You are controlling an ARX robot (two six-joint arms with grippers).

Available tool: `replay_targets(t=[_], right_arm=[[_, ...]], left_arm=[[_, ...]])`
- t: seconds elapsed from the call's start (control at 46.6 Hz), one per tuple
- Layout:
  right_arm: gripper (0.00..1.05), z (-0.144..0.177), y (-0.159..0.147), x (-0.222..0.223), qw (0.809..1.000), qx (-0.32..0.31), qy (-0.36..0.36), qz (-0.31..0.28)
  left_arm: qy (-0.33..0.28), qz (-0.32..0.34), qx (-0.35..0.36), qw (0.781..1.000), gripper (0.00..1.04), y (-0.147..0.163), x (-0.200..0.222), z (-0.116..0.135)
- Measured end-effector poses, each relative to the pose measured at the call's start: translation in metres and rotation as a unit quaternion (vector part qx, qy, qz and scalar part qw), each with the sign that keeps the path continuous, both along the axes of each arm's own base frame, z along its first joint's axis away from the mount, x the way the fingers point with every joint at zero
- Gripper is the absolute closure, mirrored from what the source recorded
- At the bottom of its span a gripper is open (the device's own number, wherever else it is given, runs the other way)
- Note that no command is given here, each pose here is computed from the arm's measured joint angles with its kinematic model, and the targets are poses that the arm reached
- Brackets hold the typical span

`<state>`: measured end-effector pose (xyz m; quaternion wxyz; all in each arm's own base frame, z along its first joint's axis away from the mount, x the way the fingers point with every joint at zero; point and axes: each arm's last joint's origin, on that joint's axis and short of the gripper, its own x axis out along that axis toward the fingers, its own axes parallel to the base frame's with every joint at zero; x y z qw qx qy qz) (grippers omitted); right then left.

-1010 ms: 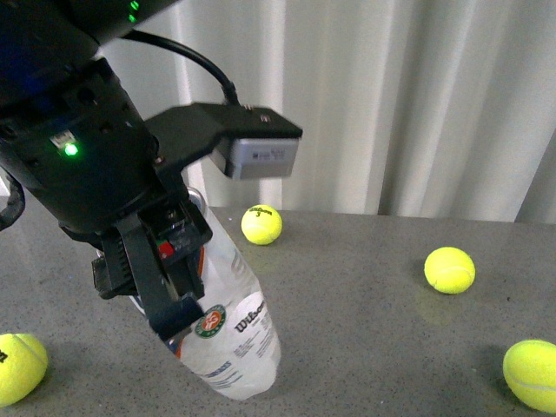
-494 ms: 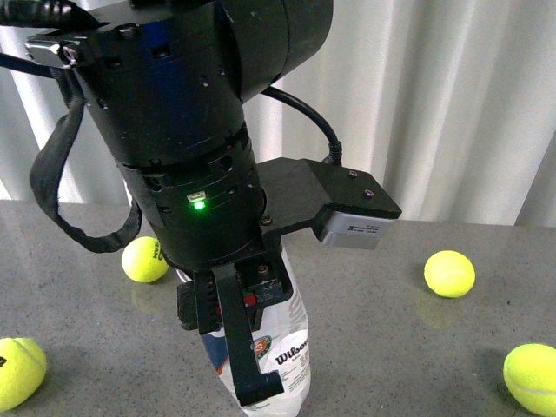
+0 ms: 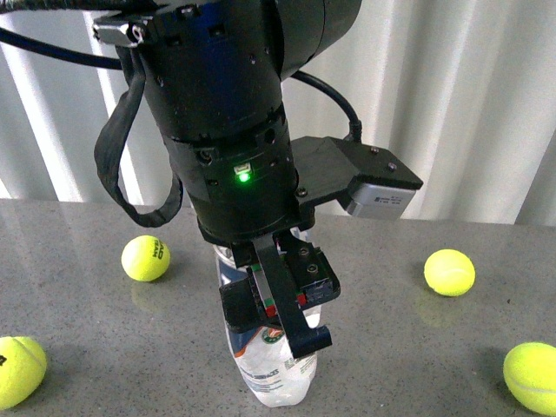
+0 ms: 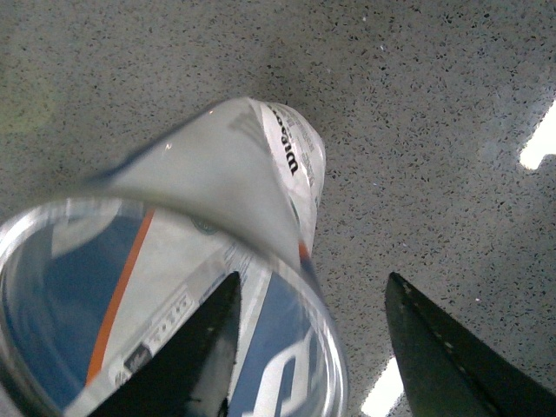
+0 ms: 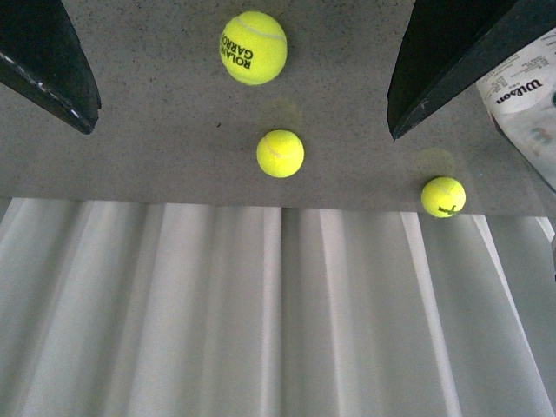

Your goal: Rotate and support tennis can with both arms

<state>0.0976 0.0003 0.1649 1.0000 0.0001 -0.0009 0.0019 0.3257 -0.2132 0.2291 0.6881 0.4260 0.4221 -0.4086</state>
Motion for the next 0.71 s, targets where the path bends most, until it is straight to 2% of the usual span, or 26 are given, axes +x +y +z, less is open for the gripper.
replay_targets(t=[0.107,0.129,0.193,0.301,0.43,0.58,0.644,0.709], right_arm=[[0.07,0.000,0.000,0.000,1.000,0.000,0.000,0.000],[0.07,0.000,0.000,0.000,1.000,0.000,0.000,0.000],[0.07,0.000,0.000,0.000,1.000,0.000,0.000,0.000],[0.07,0.000,0.000,0.000,1.000,0.000,0.000,0.000],[0.07,0.000,0.000,0.000,1.000,0.000,0.000,0.000],[0.07,0.000,0.000,0.000,1.000,0.000,0.000,0.000],[0.07,0.000,0.000,0.000,1.000,0.000,0.000,0.000],[0.07,0.000,0.000,0.000,1.000,0.000,0.000,0.000]], left_arm=[[-0.003,0.002,-0.002,1.000,0.40,0.000,0.001,0.004],[-0.004,0.003,-0.003,1.000,0.34,0.000,0.001,0.006],[-0.004,0.005,-0.004,1.000,0.26,0.000,0.001,0.007],[-0.010,0.011,-0.007,1.000,0.05,0.004,0.000,0.014],[-0.014,0.030,-0.029,0.999,0.07,0.008,-0.003,0.025],[-0.031,0.087,-0.111,0.990,0.07,0.014,-0.001,0.041],[-0.033,0.119,-0.172,0.977,0.07,0.019,-0.003,0.049],[-0.042,0.169,-0.252,0.952,0.07,0.026,-0.005,0.059]])
